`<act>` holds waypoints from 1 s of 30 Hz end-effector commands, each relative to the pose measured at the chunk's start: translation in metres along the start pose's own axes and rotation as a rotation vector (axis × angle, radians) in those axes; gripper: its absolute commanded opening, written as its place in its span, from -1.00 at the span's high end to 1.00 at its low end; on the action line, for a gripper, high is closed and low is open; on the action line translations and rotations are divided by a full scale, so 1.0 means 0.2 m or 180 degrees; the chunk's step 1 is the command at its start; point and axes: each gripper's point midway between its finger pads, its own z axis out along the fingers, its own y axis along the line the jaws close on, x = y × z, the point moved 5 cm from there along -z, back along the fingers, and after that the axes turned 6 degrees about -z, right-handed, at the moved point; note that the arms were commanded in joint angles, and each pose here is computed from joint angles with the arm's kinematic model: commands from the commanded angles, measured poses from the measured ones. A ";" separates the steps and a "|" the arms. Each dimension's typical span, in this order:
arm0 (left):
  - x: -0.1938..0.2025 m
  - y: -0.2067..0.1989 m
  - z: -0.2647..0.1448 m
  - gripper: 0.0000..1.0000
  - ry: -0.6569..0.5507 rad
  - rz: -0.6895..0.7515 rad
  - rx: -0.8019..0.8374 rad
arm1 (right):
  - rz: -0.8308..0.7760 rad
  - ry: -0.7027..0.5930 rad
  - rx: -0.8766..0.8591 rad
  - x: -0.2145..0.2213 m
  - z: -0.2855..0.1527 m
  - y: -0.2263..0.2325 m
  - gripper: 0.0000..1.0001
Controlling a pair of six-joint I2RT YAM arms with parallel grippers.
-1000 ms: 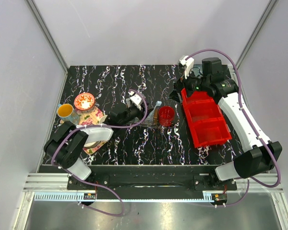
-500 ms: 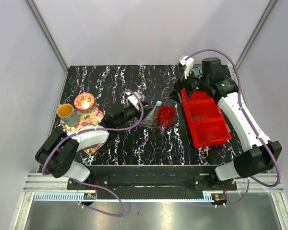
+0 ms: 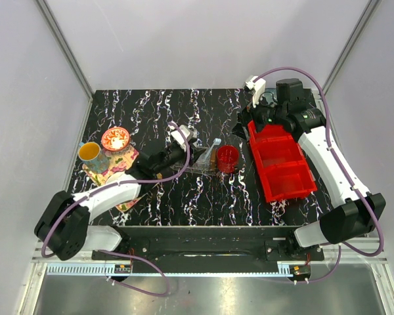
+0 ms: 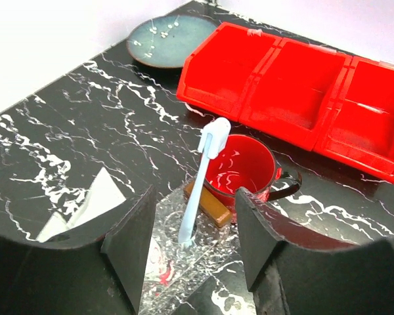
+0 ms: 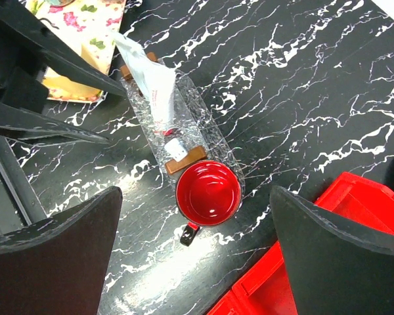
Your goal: Prepare toiletry sets of a toothbrush and toothpaste on the tray
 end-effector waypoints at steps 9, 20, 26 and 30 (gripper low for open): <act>-0.53 0.08 -0.17 -0.27 -0.0397 0.0253 -0.0491 | -0.0213 -0.0267 0.0845 -0.18 -0.16 -0.11 -0.99; -0.80 0.32 -0.42 -0.41 -0.0497 0.0007 -0.1145 | -0.0125 -0.0431 0.1700 -0.26 -0.34 -0.20 -0.99; -0.90 0.42 -0.55 -0.54 -0.0526 -0.0013 -0.1495 | -0.0028 -0.0485 0.2020 -0.26 -0.41 -0.23 -1.00; -0.92 0.45 -0.57 -0.57 -0.0557 0.0002 -0.1551 | -0.0019 -0.0473 0.2051 -0.20 -0.39 -0.24 -0.99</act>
